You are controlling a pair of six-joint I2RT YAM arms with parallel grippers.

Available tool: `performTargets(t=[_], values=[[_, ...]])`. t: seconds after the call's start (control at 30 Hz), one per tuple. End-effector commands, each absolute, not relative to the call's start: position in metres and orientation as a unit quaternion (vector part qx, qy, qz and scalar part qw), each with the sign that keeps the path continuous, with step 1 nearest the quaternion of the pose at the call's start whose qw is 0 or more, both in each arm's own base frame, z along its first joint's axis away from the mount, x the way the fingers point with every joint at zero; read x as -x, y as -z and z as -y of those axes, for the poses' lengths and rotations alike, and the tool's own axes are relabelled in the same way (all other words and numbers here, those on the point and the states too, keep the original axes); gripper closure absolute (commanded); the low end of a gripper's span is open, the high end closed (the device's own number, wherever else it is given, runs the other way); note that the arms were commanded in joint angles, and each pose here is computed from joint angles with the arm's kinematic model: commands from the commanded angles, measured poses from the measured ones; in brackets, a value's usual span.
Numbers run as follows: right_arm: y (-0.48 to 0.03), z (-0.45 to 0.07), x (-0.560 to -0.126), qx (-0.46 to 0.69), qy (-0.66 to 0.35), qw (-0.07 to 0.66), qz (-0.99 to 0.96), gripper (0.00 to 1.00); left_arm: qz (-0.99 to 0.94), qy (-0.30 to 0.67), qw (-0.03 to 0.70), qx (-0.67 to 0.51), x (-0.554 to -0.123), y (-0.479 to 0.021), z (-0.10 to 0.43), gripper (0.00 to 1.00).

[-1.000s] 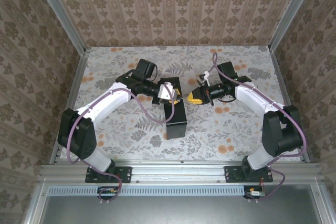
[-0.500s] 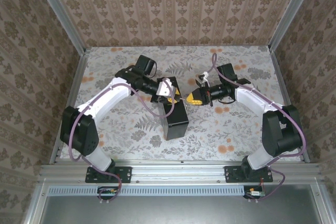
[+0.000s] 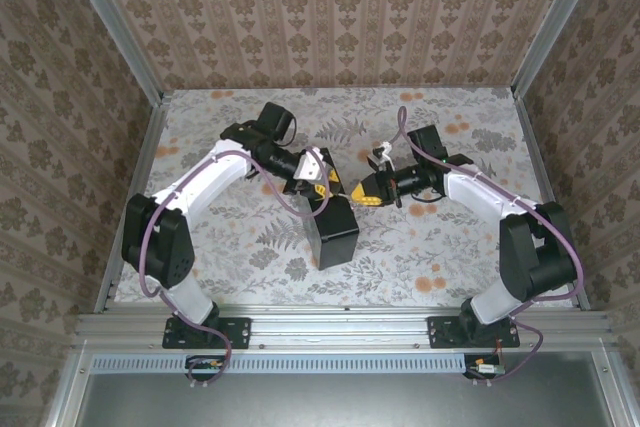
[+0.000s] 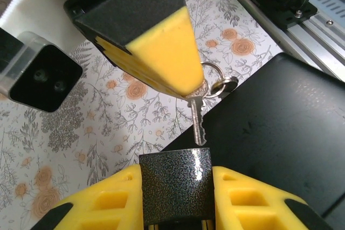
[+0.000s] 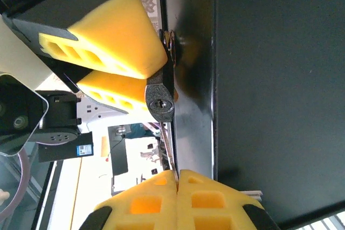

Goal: Unlock the padlock with the key

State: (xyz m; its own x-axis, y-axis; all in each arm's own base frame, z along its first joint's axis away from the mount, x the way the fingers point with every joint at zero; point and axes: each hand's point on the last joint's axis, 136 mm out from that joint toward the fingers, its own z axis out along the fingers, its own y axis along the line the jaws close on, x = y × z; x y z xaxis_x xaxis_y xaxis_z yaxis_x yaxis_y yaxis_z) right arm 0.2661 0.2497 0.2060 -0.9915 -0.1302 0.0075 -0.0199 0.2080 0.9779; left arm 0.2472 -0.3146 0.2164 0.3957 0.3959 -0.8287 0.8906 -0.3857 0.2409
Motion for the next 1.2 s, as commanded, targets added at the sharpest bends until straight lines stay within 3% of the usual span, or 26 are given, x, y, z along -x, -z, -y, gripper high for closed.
performTargets(t=[0.0,0.6,1.17], values=[[-0.216,-0.25,-0.258,-0.054,0.636,0.047,0.769,1.0,-0.368,0.386,0.403,-0.744,-0.242,-0.253,0.319,0.8],[-0.236,-0.238,-0.272,-0.039,0.64,0.02,0.767,1.0,-0.333,0.429,0.439,-0.715,-0.236,-0.28,0.311,0.8],[-0.25,-0.241,-0.285,-0.047,0.64,0.004,0.767,1.0,-0.344,0.424,0.429,-0.72,-0.238,-0.271,0.315,0.81]])
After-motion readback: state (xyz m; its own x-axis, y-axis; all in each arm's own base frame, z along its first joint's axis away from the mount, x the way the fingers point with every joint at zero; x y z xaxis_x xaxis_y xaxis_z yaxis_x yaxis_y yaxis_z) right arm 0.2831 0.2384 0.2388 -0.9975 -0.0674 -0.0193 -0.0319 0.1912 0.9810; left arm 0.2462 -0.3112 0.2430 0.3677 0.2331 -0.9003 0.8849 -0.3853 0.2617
